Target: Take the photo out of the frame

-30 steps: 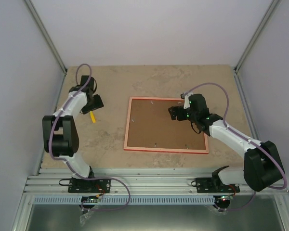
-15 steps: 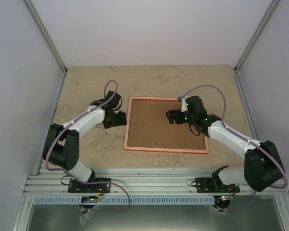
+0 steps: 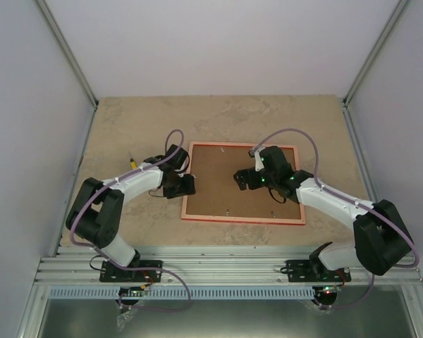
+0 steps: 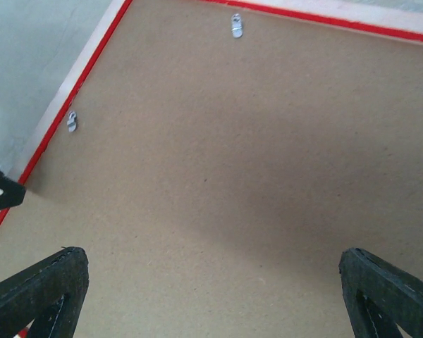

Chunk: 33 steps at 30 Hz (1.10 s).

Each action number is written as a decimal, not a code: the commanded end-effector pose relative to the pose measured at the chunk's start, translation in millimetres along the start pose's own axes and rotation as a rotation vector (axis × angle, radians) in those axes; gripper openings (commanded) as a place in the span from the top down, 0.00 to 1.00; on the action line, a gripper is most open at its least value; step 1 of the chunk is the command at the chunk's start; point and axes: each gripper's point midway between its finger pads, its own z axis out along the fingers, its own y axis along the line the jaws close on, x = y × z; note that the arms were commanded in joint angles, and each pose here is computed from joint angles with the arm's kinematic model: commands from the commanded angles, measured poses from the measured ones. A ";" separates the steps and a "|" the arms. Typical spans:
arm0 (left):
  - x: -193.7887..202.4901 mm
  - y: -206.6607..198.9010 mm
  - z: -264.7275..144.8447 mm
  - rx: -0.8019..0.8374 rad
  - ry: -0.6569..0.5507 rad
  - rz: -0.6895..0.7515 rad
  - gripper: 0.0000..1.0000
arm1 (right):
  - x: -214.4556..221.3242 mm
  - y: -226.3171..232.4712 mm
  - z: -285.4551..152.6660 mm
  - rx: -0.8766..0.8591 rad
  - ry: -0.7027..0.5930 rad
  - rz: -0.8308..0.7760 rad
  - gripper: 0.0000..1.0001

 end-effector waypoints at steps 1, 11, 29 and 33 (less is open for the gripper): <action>-0.4 -1.8 10.0 0.018 0.002 -0.014 0.42 | 4.9 11.2 3.9 -0.017 0.022 -0.019 0.02; -0.1 11.2 17.4 -0.046 -0.001 -0.022 0.64 | 10.0 20.2 8.5 -0.027 0.041 -0.060 0.02; -33.5 13.5 28.2 -0.072 -0.067 -0.077 0.86 | -0.2 35.6 16.9 -0.037 0.051 -0.217 0.02; -54.8 28.6 23.4 -0.087 -0.087 -0.103 0.88 | -2.6 37.9 19.6 -0.034 0.057 -0.271 0.02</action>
